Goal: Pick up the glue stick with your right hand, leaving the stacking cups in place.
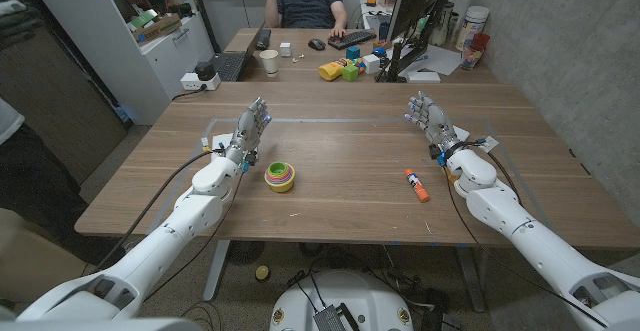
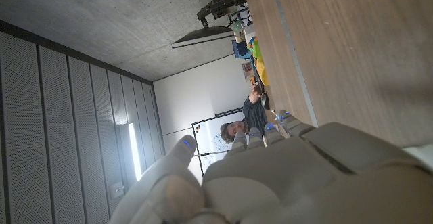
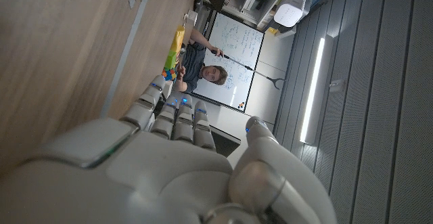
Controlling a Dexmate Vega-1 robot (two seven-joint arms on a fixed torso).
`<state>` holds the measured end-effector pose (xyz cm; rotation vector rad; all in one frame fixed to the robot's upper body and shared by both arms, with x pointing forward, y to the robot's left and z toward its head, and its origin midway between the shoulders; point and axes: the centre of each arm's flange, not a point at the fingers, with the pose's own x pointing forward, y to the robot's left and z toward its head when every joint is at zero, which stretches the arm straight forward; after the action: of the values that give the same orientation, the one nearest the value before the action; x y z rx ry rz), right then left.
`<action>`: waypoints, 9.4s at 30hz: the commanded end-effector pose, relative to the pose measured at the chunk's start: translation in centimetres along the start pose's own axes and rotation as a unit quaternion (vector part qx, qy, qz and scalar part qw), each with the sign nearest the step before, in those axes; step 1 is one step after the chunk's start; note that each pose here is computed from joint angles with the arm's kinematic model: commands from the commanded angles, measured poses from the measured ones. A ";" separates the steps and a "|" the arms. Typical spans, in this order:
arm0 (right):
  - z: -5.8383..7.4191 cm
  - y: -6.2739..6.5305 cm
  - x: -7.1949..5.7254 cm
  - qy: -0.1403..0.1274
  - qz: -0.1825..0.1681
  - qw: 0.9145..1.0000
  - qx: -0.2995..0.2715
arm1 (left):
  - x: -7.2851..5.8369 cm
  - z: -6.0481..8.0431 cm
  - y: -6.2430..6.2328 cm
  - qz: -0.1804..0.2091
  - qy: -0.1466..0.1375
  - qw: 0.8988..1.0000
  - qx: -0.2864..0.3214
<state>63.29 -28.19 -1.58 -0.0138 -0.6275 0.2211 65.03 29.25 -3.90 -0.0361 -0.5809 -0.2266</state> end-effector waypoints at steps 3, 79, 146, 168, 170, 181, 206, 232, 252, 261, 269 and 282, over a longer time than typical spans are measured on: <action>2.1 1.0 -0.1 -0.010 0.002 0.999 -0.048 | -1.9 -1.7 0.8 -0.001 0.014 1.000 0.001; 18.6 -1.7 -15.6 -0.057 -0.079 0.875 -0.474 | 3.6 -0.3 -1.3 -0.094 0.016 0.995 0.032; 16.5 7.3 -15.2 0.119 0.011 0.692 -0.712 | 3.3 0.8 -0.1 -0.099 0.008 0.994 0.043; 14.5 8.0 -14.3 0.170 0.056 0.656 -0.733 | 3.0 0.9 -0.2 -0.097 0.007 0.994 0.045; 14.4 8.0 -14.2 0.173 0.059 0.654 -0.734 | 3.0 0.9 -0.2 -0.097 0.006 0.994 0.044; 13.6 8.3 -13.8 0.186 0.073 0.644 -0.738 | 3.0 1.0 -0.1 -0.097 0.006 0.994 0.045; 11.6 9.5 -13.1 0.236 0.124 0.617 -0.740 | 3.0 1.2 -0.1 -0.097 0.005 0.994 0.047; 9.8 10.9 -11.8 0.311 0.172 0.560 -0.749 | 2.8 1.3 0.1 -0.095 0.002 0.994 0.048; 8.9 11.2 -11.0 0.369 0.204 0.526 -0.738 | 2.5 1.7 0.1 -0.096 -0.006 0.994 0.051; 8.2 11.6 -10.8 0.375 0.198 0.516 -0.744 | 2.6 1.9 0.1 -0.098 -0.010 0.994 0.051; 7.2 11.4 -10.3 0.379 0.196 0.507 -0.749 | 2.6 2.0 0.3 -0.098 -0.011 0.994 0.053; 5.9 10.9 -9.5 0.393 0.211 0.502 -0.741 | 2.8 2.2 0.6 -0.098 -0.016 0.994 0.053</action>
<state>49.05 -19.82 -2.71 -1.9051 0.2970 0.0285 66.14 29.29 -0.72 0.1213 -0.6215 -0.3845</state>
